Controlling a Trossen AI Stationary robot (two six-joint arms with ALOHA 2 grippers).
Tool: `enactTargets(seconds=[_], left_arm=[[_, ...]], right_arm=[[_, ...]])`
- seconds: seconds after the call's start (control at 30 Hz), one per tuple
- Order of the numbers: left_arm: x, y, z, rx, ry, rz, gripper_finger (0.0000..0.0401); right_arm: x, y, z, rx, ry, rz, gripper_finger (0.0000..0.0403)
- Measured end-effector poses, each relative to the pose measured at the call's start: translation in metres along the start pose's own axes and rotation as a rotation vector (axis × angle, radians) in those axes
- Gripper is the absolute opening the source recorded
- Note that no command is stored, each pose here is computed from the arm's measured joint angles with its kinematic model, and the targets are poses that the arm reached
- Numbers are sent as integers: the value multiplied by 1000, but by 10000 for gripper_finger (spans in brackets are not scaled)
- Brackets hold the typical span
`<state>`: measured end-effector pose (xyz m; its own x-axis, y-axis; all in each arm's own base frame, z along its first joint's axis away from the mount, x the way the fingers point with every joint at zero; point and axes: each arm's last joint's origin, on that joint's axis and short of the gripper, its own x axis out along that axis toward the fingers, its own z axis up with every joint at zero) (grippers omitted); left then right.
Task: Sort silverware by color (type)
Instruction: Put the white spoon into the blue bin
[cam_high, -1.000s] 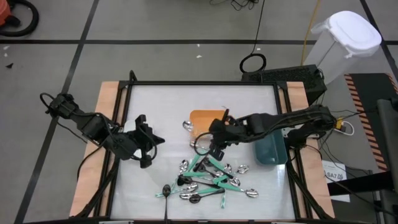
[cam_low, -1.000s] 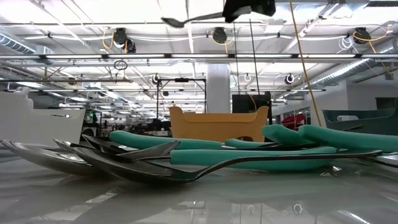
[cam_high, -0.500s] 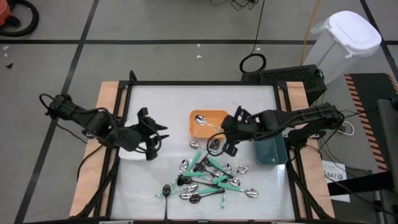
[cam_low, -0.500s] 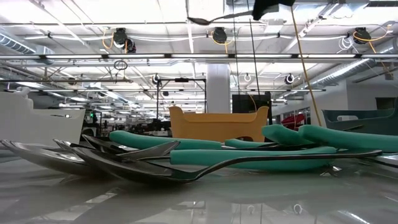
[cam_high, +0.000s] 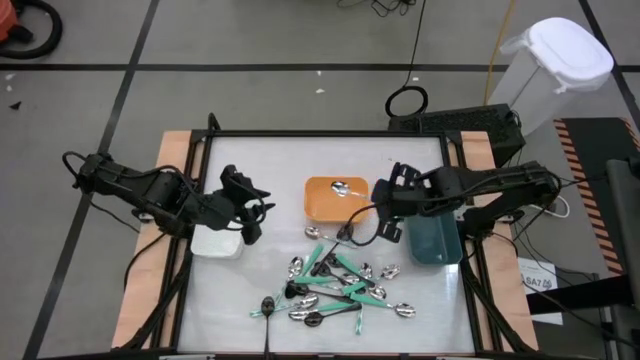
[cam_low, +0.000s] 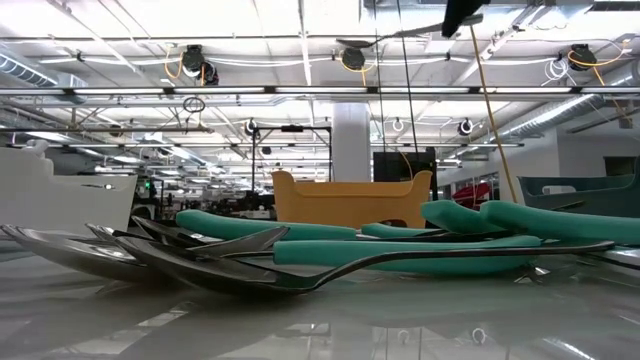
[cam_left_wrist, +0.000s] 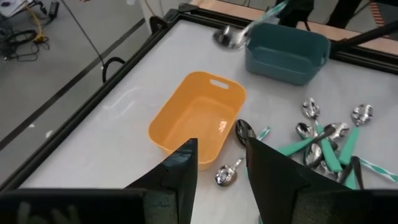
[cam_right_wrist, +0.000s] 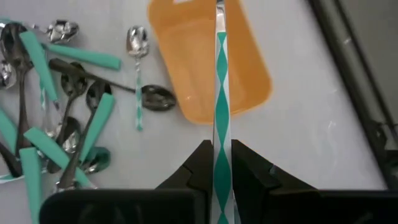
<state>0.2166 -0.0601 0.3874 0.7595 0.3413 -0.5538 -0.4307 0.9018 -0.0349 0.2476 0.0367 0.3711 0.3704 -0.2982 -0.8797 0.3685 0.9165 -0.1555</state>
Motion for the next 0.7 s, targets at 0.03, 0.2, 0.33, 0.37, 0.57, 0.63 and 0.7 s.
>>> enactTargets(seconds=[0.03, 0.2, 0.33, 0.37, 0.57, 0.63, 0.7], left_arm=[[1, 0, 0, -6, 1, 6, 136], [9, 2, 1, -37, 11, 32, 136], [15, -2, 0, -31, 30, 34, 136], [16, -2, 0, -33, 32, 32, 136], [16, -3, 0, -139, 30, 30, 136], [16, -2, 1, -152, 29, 34, 136], [16, -2, 1, -143, 30, 33, 136]], right_arm=[[-4, -3, -2, 4, -14, -7, 34], [-24, -18, -12, 64, -93, -29, 35], [-31, -28, -29, 116, -126, -40, 34], [-30, -29, -35, 128, -129, -37, 35], [-23, -35, -69, 261, -114, -7, 34], [-20, -34, -77, 349, -113, 21, 35], [-17, -31, -84, 441, -108, 50, 36]])
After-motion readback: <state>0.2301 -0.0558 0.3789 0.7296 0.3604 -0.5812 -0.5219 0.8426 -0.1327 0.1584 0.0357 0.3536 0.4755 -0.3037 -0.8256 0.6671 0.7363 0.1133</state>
